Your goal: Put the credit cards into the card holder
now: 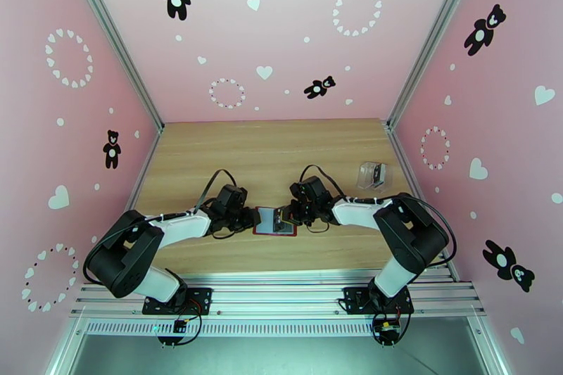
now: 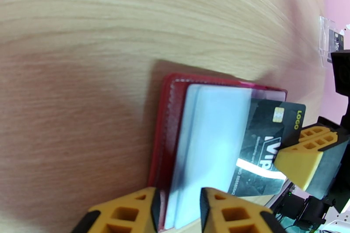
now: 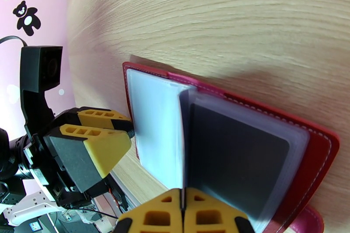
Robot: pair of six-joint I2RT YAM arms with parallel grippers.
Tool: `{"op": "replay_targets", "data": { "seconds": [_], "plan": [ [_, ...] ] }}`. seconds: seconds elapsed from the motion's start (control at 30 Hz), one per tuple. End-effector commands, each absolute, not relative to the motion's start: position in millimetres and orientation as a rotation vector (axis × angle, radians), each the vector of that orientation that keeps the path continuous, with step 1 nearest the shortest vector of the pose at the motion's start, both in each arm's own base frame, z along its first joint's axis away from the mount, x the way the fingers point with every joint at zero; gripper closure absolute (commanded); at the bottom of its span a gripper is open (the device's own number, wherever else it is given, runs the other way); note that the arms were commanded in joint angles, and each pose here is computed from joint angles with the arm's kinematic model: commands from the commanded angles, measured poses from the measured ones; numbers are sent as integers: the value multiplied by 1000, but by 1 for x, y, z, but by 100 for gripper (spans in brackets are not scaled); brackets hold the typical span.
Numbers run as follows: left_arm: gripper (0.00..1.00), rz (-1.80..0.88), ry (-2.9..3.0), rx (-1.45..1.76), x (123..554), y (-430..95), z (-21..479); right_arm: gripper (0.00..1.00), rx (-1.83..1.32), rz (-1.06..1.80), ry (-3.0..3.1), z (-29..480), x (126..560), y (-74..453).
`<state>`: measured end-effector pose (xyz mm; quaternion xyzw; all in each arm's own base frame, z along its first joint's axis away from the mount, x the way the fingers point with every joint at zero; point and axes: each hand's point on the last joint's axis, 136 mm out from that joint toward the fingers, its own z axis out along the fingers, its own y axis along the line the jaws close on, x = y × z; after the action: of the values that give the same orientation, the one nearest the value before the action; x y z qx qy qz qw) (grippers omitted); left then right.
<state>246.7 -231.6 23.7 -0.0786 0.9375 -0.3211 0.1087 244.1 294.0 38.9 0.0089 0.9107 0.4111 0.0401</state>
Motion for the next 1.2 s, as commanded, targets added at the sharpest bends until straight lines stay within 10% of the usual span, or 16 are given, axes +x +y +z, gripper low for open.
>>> {"op": "replay_targets", "data": {
  "seconds": [0.0,1.17],
  "plan": [
    [69,-886,2779,-208,245,-230,19,100,47,1236,2815,29,242,294],
    [69,-842,2802,-195,242,-230,15,100,82,1261,2826,20,234,294]
  ]
}}
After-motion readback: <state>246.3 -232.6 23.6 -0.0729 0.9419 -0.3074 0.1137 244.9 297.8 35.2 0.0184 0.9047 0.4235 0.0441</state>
